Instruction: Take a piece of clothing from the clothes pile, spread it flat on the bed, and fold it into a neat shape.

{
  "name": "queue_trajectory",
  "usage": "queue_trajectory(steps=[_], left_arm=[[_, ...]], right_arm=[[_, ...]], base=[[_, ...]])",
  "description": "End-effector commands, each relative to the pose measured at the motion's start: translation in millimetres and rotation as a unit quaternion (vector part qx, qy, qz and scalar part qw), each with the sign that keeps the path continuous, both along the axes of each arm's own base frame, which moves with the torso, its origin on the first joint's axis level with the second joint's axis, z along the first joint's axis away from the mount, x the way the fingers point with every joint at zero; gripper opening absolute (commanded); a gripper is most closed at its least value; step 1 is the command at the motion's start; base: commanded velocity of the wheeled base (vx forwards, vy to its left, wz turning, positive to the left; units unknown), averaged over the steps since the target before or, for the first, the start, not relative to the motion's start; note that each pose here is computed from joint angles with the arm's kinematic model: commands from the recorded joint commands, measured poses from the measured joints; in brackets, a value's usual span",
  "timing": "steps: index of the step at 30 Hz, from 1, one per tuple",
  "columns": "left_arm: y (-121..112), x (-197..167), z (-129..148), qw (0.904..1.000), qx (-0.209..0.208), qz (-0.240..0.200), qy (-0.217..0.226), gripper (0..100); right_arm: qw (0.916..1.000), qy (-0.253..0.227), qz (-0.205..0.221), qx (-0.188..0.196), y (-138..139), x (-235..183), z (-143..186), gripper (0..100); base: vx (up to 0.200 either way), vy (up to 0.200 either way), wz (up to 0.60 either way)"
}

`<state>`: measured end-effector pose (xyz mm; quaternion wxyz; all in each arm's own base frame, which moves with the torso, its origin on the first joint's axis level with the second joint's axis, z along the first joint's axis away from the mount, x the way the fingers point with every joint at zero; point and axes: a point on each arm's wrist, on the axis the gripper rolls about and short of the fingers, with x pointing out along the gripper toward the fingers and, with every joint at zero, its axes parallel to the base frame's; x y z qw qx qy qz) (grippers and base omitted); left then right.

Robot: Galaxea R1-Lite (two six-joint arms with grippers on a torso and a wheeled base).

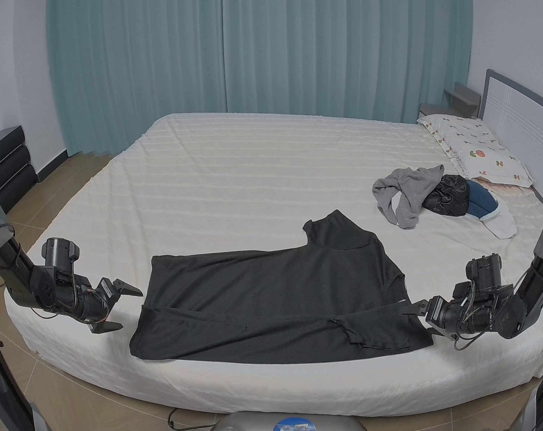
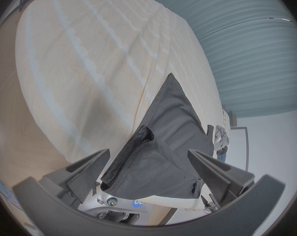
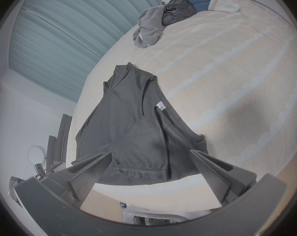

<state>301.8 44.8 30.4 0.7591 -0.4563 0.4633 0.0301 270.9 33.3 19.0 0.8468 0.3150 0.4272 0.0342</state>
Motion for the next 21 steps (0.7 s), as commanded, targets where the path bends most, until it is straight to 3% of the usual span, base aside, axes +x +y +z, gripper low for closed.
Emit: queue_trajectory(steps=[1,6,12,21], left_arm=[[2.2,1.0,-0.1,1.0000,0.001,0.004,-0.004,100],[7.4,0.7,0.8,0.9999,0.000,0.013,-0.006,100],[7.5,1.3,0.7,0.9999,0.001,0.013,-0.007,100],[7.7,1.7,1.0,0.9998,0.004,0.015,-0.008,100]], right_arm=[[1.0000,0.002,-0.004,0.000,-1.9,1.2,-1.8,100],[1.0000,0.002,-0.003,0.001,-1.4,1.1,-1.4,100],[1.0000,0.001,-0.003,0.001,-1.5,1.1,-0.9,100],[1.0000,0.000,-0.003,0.001,-1.5,0.7,0.1,100]], base=[[0.000,0.000,0.00],[0.000,0.000,0.00],[0.200,0.000,0.00],[0.000,0.000,0.00]])
